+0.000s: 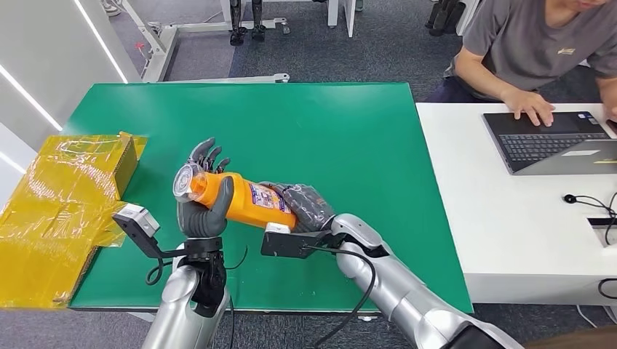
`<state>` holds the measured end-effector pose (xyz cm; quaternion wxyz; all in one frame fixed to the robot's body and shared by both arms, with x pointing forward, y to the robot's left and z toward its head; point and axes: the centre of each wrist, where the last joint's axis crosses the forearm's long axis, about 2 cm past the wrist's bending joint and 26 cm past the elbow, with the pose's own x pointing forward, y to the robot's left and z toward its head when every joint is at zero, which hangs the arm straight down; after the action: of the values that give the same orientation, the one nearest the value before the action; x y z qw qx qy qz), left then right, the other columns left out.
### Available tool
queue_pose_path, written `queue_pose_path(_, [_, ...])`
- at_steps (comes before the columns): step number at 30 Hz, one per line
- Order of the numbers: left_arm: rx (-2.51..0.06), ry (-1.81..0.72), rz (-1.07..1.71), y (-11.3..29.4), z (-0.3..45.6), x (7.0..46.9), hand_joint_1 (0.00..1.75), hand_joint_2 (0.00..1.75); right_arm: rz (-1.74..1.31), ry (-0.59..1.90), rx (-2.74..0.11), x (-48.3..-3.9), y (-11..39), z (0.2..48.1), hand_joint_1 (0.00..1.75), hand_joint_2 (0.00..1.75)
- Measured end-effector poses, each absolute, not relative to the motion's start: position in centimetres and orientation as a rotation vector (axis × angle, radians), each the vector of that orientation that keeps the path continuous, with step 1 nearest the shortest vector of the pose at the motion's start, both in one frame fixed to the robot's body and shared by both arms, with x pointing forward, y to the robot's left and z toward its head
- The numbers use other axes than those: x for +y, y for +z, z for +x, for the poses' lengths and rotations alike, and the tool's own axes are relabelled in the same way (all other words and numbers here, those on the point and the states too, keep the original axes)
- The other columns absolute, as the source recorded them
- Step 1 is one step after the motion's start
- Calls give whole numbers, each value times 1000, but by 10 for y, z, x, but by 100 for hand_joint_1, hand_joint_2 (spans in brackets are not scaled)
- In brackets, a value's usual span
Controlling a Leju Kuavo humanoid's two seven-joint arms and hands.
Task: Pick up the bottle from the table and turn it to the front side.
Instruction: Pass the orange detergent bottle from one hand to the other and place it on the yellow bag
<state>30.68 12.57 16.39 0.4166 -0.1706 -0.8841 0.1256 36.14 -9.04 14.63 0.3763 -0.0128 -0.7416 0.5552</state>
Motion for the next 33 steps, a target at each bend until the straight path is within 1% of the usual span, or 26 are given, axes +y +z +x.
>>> queue_pose_path(8, [-2223,299,-403,162,305,126,175,175,-67,1425,-1899,-92,144,361,175,175])
queue_pose_path(9, [-2228,298,-399,163,305,126,175,175,-83,1414,-1913,-92,144,361,134,175])
queue_pose_path(12, [-2247,301,-393,168,305,126,175,175,-131,1356,-1973,-90,145,357,3,175])
queue_pose_path(13, [-2254,303,-393,170,305,126,175,175,-139,1333,-1992,-89,145,356,0,175])
queue_pose_path(24, [-2320,316,-361,186,306,131,175,175,-88,967,-2228,-82,156,340,0,175])
queue_pose_path(26, [-2347,303,-235,188,306,134,175,175,-71,875,-2273,-82,158,336,0,175])
queue_pose_path(29, [-2379,280,46,188,307,143,175,175,-51,770,-2322,-81,159,327,0,175])
queue_pose_path(33, [-2398,254,218,187,308,152,175,175,-35,717,-2352,-81,160,319,0,175])
